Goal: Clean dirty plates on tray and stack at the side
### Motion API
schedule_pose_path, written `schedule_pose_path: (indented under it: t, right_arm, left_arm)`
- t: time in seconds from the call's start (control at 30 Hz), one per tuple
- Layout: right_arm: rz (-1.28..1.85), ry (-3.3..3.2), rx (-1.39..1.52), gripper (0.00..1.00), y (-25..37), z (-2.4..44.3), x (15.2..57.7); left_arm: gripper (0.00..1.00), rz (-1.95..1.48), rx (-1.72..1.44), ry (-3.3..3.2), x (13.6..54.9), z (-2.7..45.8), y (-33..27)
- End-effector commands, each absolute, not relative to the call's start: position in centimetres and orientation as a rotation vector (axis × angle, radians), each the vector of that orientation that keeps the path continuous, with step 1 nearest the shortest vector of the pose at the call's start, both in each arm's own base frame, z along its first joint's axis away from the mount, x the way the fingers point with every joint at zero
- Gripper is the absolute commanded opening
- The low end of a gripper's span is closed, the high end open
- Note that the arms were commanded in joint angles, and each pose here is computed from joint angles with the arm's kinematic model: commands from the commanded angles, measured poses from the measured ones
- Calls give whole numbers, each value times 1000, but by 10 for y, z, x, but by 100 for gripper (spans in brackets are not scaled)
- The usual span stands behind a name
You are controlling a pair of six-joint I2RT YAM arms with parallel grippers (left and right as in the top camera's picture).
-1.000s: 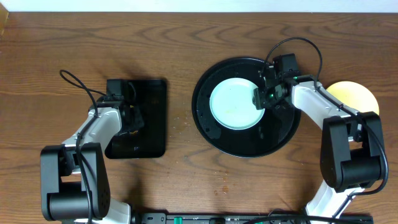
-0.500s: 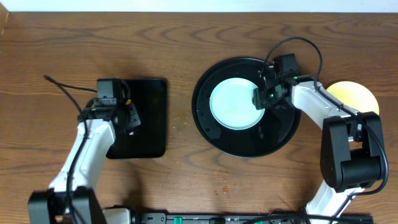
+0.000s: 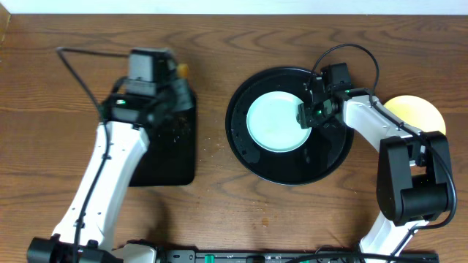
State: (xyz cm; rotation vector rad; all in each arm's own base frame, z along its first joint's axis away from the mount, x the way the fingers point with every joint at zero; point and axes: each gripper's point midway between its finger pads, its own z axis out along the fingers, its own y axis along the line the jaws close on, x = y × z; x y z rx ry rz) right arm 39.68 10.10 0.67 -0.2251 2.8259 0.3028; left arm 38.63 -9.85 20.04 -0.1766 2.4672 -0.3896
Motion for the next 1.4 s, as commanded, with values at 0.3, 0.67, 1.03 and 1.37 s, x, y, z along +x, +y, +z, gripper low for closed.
schedule_pose_path:
  t: [0.3, 0.67, 1.03, 1.37]
  right_arm:
    - [289, 2855, -231, 68, 103, -2, 392]
    - [289, 2854, -231, 1, 103, -2, 392]
    - [323, 2854, -231, 50, 107, -1, 391]
    - [317, 2834, -228, 1, 105, 5, 394]
  left_arm:
    - [8, -802, 157, 2473, 383, 138, -308]
    - [8, -795, 191, 2526, 382, 98, -325]
    - [8, -747, 184, 2458, 395, 106, -323]
    - [7, -537, 76, 2382, 396, 189, -231]
